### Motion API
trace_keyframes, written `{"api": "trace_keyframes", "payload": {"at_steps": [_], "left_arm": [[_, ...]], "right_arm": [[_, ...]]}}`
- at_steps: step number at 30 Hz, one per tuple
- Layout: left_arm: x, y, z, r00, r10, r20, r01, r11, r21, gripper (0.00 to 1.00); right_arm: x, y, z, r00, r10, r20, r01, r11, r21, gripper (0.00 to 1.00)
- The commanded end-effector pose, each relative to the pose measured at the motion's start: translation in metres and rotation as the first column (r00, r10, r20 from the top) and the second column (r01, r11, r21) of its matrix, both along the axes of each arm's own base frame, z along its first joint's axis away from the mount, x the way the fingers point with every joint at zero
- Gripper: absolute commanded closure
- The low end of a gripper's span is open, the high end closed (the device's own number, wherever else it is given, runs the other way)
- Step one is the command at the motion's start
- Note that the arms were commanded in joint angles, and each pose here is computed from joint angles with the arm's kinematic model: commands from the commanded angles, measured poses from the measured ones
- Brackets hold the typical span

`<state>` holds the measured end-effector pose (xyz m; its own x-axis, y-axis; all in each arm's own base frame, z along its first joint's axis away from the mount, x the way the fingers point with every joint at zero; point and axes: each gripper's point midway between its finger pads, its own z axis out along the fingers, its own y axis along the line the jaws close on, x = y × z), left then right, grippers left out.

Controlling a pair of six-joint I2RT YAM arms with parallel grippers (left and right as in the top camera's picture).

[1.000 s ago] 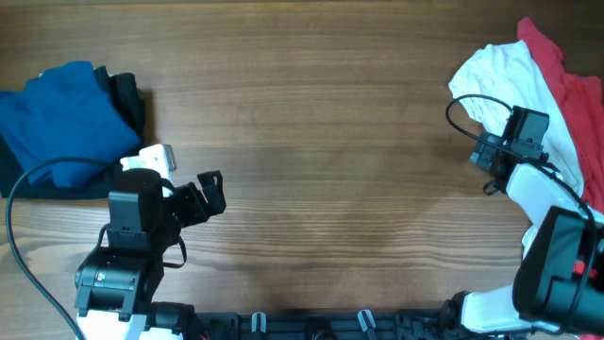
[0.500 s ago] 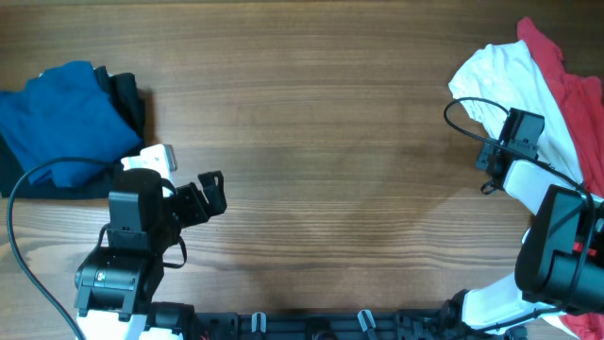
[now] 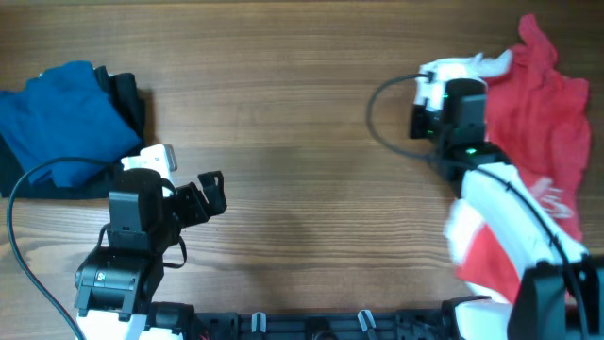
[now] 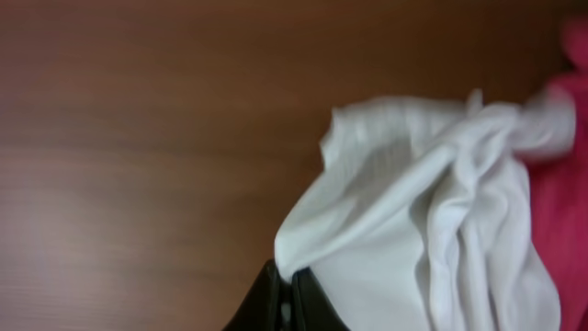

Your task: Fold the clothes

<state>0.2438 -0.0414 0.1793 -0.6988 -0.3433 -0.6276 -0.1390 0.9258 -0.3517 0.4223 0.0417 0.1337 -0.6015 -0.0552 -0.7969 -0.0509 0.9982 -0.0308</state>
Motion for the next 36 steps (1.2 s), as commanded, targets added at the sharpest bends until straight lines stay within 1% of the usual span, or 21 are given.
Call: {"api": "trace_keyframes", "payload": {"at_steps": [1, 3, 4, 5, 6, 8, 10, 14, 16, 18, 20, 21, 22, 24, 25, 27, 31, 32, 34, 35, 36], "left_arm": [[0.002, -0.001, 0.008, 1.0, -0.015, 0.021, 0.015, 1.0, 0.003, 0.0], [0.002, -0.001, 0.008, 1.0, -0.016, 0.02, 0.015, 1.0, 0.003, 0.0], [0.002, -0.001, 0.008, 1.0, -0.017, 0.02, 0.017, 1.0, 0.002, 0.0], [0.001, -0.002, 0.008, 1.0, -0.021, 0.02, 0.021, 1.0, -0.003, 0.0], [0.001, -0.003, 0.008, 1.0, -0.024, 0.02, 0.024, 1.0, -0.005, 0.0], [0.001, -0.003, 0.008, 0.999, -0.026, 0.019, 0.026, 1.0, -0.007, 0.0], [0.001, -0.003, 0.008, 0.999, -0.026, 0.019, 0.027, 1.0, -0.007, 0.0], [0.001, -0.003, 0.008, 0.999, -0.026, 0.02, 0.026, 1.0, -0.007, 0.0], [0.001, -0.003, 0.008, 0.999, -0.026, 0.019, 0.026, 1.0, -0.007, 0.0], [0.001, -0.003, 0.008, 0.999, -0.026, 0.019, 0.027, 1.0, -0.007, 0.0], [0.001, -0.003, 0.008, 0.999, -0.026, 0.019, 0.026, 1.0, -0.007, 0.0], [0.001, -0.003, 0.008, 0.999, -0.026, 0.019, 0.026, 1.0, -0.007, 0.0], [0.001, -0.003, 0.008, 0.999, -0.026, 0.019, 0.026, 1.0, -0.007, 0.0], [0.001, -0.003, 0.008, 0.999, -0.026, 0.019, 0.026, 1.0, -0.007, 0.0], [0.001, -0.003, 0.008, 0.999, -0.026, 0.019, 0.026, 1.0, -0.007, 0.0], [0.001, -0.003, 0.008, 0.999, -0.026, 0.019, 0.026, 1.0, -0.007, 0.0], [0.001, -0.003, 0.008, 0.999, -0.026, 0.019, 0.026, 1.0, -0.008, 0.0], [0.001, -0.003, 0.008, 0.999, -0.026, 0.018, 0.026, 1.0, -0.007, 0.0], [0.001, -0.003, 0.008, 0.999, -0.026, 0.018, 0.027, 1.0, -0.007, 0.0], [0.001, -0.003, 0.008, 0.999, -0.026, 0.018, 0.026, 1.0, -0.007, 0.0], [0.001, -0.003, 0.008, 0.999, -0.026, 0.018, 0.026, 1.0, -0.007, 0.0]], "right_arm": [[0.004, 0.075, 0.082, 0.967, 0.1, 0.236, -0.142, 0.975, 0.172, 0.96], [0.006, 0.085, 0.095, 0.959, 0.057, 0.278, -0.13, 0.959, 0.251, 0.94], [0.006, 0.086, 0.095, 0.961, 0.04, 0.274, -0.119, 0.953, 0.277, 0.81], [0.005, 0.086, 0.091, 0.966, 0.033, 0.255, -0.108, 0.952, 0.286, 0.6], [0.002, 0.081, 0.081, 0.975, 0.027, 0.218, -0.088, 0.958, 0.273, 0.46], [-0.003, 0.071, 0.064, 0.988, 0.019, 0.152, -0.052, 0.975, 0.218, 0.27], [-0.012, 0.053, 0.044, 0.997, -0.007, 0.073, -0.002, 0.993, 0.118, 0.02], [-0.034, 0.018, 0.015, 0.993, -0.108, -0.055, 0.104, 0.993, -0.062, 0.0], [-0.052, -0.004, 0.0, 0.974, -0.185, -0.133, 0.161, 0.972, -0.174, 0.0], [-0.063, -0.011, -0.01, 0.962, -0.201, -0.183, 0.162, 0.964, -0.21, 0.0], [-0.072, -0.007, -0.023, 0.953, -0.173, -0.247, 0.124, 0.972, -0.2, 0.03], [-0.079, -0.004, -0.032, 0.944, -0.152, -0.294, 0.097, 0.976, -0.192, 0.07], [-0.085, -0.003, -0.038, 0.935, -0.146, -0.323, 0.087, 0.978, -0.19, 0.15], [-0.098, -0.007, -0.053, 0.905, -0.176, -0.388, 0.104, 0.974, -0.199, 0.45], [-0.101, -0.008, -0.059, 0.893, -0.192, -0.407, 0.12, 0.973, -0.196, 0.5], [-0.105, -0.005, -0.069, 0.878, -0.189, -0.44, 0.119, 0.976, -0.183, 0.5], [-0.11, 0.002, -0.091, 0.845, -0.164, -0.509, 0.091, 0.982, -0.167, 0.43], [-0.111, 0.003, -0.099, 0.834, -0.16, -0.528, 0.084, 0.983, -0.164, 0.39], [-0.111, 0.008, -0.11, 0.82, -0.142, -0.555, 0.072, 0.987, -0.147, 0.35], [-0.111, 0.011, -0.116, 0.813, -0.131, -0.568, 0.065, 0.989, -0.135, 0.37], [-0.111, 0.014, -0.121, 0.807, -0.123, -0.577, 0.061, 0.99, -0.126, 0.35]]}}
